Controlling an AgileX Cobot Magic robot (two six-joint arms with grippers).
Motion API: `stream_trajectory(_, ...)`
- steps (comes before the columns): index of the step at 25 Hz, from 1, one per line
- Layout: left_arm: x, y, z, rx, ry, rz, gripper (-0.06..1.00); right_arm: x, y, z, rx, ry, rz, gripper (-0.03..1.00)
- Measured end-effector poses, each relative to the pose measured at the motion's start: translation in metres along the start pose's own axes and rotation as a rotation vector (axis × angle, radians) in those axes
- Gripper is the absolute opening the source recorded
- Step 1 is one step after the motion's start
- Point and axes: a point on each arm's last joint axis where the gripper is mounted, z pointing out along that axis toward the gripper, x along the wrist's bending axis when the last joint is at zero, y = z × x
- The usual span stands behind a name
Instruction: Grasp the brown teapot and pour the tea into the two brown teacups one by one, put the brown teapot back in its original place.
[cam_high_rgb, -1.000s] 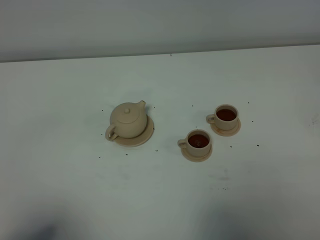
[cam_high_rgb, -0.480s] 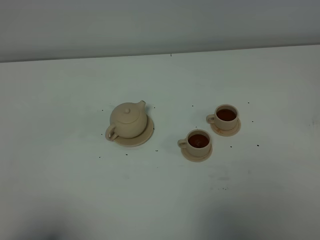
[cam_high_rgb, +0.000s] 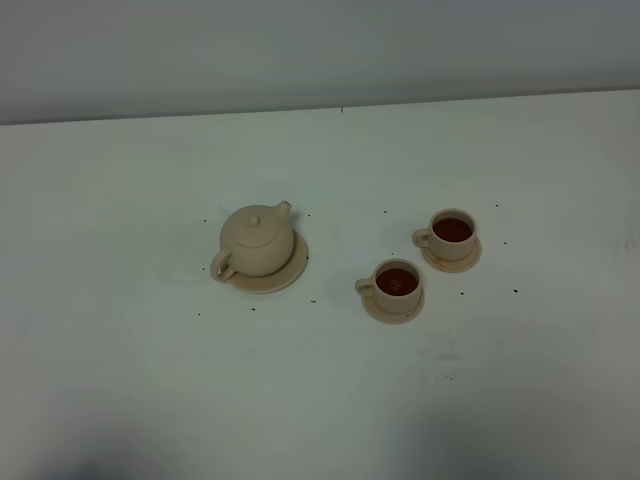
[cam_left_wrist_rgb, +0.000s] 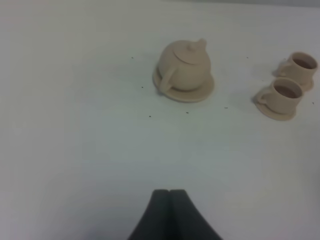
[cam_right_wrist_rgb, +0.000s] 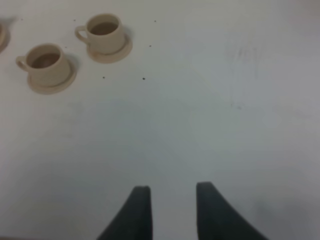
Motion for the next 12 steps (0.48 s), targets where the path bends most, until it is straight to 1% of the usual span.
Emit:
stream_trajectory(4,-0.0015,0.0006,0.0009,-0.007,0.026,-0.011,-0.02,0.0000,0.0000,0.0000,0.000,0.000,0.000,0.24)
stream_trajectory(12,-0.0016,0.0007,0.0010,-0.007,0.030,-0.013,-0.01,0.0000,0.0000,0.0000,0.000,0.000,0.001,0.24)
